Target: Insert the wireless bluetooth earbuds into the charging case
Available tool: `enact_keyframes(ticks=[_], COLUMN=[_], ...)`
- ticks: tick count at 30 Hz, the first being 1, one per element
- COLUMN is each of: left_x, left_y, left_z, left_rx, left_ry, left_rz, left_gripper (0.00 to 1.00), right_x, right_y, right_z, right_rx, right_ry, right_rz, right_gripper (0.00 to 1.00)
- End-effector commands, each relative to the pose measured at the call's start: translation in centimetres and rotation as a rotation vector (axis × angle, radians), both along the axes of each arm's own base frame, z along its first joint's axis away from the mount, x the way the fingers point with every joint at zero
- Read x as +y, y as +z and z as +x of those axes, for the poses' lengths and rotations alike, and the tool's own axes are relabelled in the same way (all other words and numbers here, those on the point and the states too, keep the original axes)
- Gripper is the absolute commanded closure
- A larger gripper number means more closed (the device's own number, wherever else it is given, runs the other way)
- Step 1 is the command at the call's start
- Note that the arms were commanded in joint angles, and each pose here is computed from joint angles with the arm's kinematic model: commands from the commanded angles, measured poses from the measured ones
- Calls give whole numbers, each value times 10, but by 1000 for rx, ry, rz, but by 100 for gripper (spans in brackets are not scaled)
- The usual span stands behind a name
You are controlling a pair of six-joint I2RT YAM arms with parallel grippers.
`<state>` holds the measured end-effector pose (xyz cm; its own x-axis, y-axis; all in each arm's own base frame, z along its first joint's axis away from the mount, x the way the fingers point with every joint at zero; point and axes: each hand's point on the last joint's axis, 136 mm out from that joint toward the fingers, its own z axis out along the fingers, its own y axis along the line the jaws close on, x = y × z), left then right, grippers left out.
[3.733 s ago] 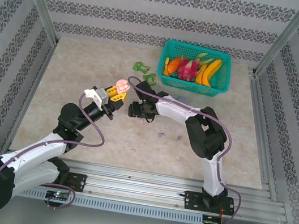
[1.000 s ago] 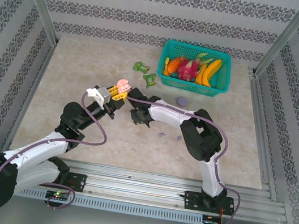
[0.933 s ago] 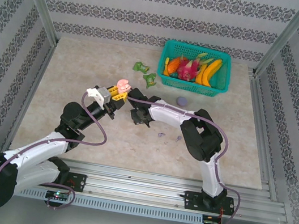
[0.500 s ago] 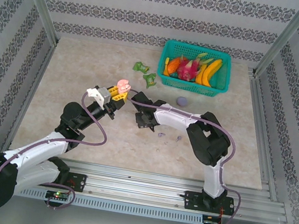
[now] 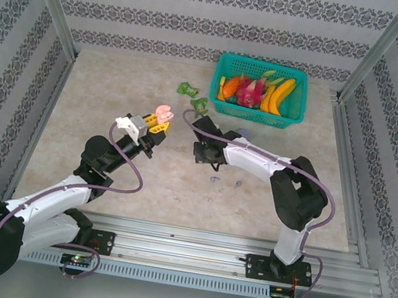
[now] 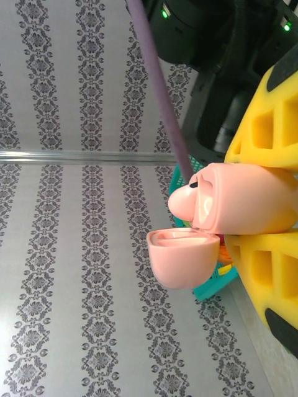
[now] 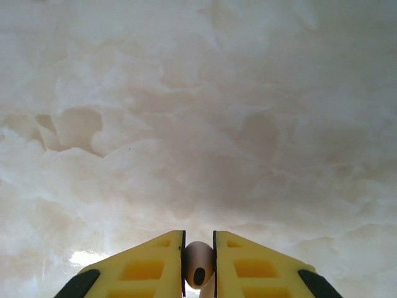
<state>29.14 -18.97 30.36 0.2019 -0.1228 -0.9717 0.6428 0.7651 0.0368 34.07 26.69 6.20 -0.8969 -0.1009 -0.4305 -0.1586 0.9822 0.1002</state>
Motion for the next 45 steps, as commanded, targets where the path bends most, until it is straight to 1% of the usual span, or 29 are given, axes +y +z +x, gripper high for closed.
enact_keyframes(ticks=[1, 9, 22, 28, 32, 37, 45], left_x=[4, 3, -19, -34, -44, -56, -73], left_y=[14, 7, -15, -30, -40, -44, -30], left_z=[-2, -1, 5, 15, 25, 42, 68], left_rx=[-54, -35, 20, 51, 72, 82, 51], left_ry=[20, 16, -85, -136, -168, -193, -182], left_rz=[-18, -6, 61, 92, 102, 80, 19], left_gripper=[100, 100, 100, 100, 100, 100, 100], right_x=[-9, -23, -13, -11, -9, -5, 0], right_y=[24, 80, 199, 242, 262, 277, 294], right_z=[4, 12, 21, 21, 19, 18, 14], right_rx=[-48, -153, -400, -497, -545, -576, -634], right_ry=[-44, -66, 3, 24, 37, 49, 58], right_rz=[44, 117, 275, 340, 383, 423, 470], right_gripper=[84, 84, 83, 83, 83, 82, 82])
